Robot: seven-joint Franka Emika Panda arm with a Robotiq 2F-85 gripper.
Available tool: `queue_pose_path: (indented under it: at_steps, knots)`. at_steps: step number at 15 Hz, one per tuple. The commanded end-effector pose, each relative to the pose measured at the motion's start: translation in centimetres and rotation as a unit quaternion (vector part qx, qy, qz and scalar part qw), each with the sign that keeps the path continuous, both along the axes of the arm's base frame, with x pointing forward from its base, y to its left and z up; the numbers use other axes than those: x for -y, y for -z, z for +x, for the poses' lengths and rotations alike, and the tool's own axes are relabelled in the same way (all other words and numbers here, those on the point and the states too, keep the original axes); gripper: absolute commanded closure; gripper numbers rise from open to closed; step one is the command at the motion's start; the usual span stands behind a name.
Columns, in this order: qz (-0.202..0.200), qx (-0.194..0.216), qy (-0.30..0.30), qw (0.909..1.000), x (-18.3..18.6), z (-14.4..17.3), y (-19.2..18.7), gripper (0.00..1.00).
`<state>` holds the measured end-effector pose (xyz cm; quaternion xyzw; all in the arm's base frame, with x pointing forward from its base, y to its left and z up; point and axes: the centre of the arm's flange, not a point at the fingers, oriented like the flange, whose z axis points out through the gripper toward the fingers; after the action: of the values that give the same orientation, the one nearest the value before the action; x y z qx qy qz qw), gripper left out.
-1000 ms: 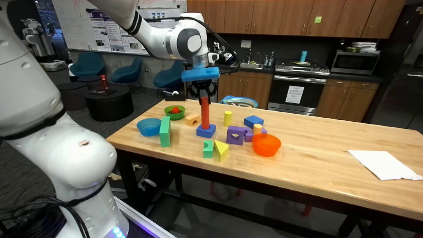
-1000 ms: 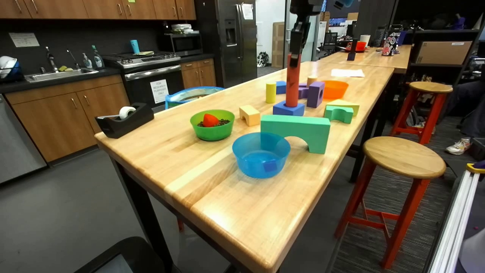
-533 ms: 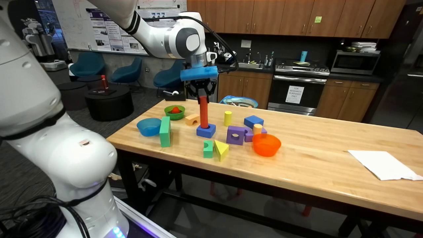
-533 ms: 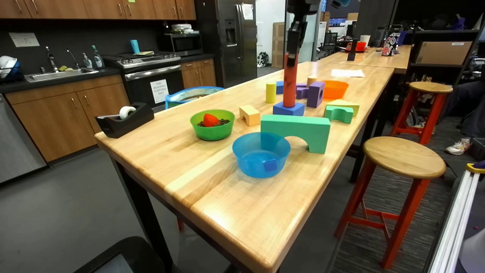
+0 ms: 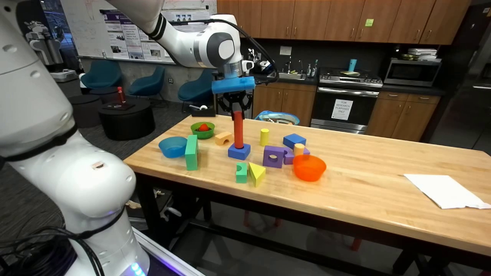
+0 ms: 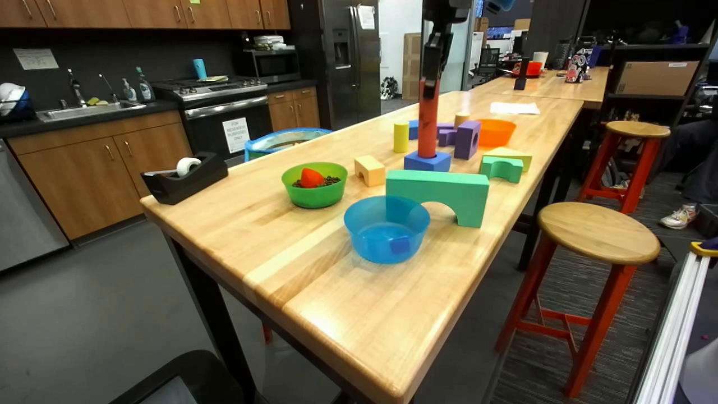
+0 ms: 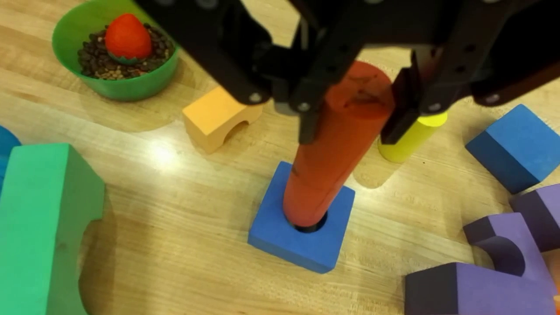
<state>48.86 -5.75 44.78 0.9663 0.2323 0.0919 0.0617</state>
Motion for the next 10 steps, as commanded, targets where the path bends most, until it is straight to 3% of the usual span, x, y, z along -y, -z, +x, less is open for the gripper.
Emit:
queue_pose_path:
  at_steps: [1,10]
  knots:
    - [-0.001,-0.002,-0.002,1.0,0.44,0.79,-0.29,0.85]
    - [0.003,-0.002,0.001,1.0,0.86,0.47,-0.13,0.85]
